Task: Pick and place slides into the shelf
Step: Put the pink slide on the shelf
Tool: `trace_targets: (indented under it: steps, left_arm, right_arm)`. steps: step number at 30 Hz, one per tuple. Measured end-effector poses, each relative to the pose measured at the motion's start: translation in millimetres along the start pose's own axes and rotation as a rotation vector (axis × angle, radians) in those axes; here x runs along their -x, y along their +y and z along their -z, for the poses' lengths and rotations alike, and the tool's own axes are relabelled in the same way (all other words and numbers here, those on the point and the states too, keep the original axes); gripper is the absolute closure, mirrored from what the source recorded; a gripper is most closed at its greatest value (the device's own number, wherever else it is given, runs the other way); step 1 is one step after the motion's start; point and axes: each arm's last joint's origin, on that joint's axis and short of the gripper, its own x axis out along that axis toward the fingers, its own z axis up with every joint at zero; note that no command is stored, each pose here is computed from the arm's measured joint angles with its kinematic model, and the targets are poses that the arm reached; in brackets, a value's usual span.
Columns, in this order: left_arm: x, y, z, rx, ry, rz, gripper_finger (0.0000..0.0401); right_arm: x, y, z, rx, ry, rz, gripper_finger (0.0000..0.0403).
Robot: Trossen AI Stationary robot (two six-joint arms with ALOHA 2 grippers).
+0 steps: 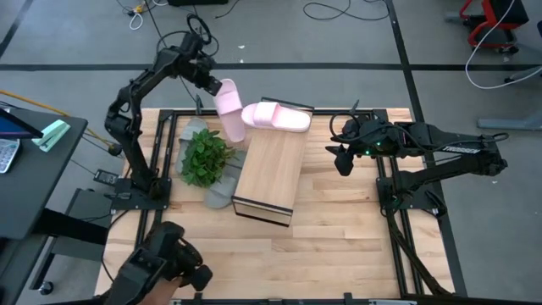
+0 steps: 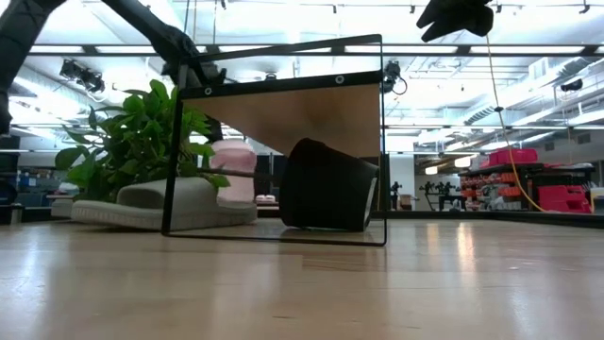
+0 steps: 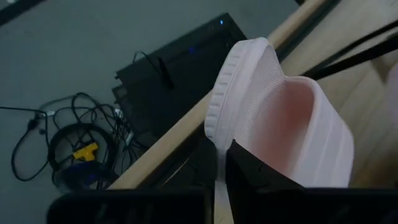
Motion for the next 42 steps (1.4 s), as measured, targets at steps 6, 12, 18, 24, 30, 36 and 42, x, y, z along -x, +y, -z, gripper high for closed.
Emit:
trace_targets:
  steps: [6,12,18,24,30,36,42]
  left_arm:
    - [36,-12,-1,0.020,-0.076,-0.030,0.0382]
    - [68,-22,4,0.031,-0.119,-0.106,0.0382]
    - [99,-32,10,0.032,-0.167,-0.186,0.0382]
    - [136,-47,18,0.096,-0.281,-0.191,0.0382]
    - [181,-65,29,0.201,-0.461,-0.179,0.0382]
    - [221,-96,39,0.270,-0.666,-0.081,0.0382]
    - [242,-128,52,0.339,-0.746,0.040,0.0382]
  right_arm:
    - [0,2,-6,0.053,-0.067,-0.006,0.0224]
    - [1,5,-13,0.094,-0.135,-0.027,0.0224]
    - [2,6,-16,0.130,-0.170,-0.035,0.0224]
    - [4,9,-26,0.171,-0.269,-0.053,0.0224]
    - [3,12,-35,0.217,-0.365,-0.016,0.0224]
    - [-7,18,-43,0.245,-0.419,-0.011,0.0224]
    - [-16,22,-43,0.270,-0.410,-0.006,0.0224]
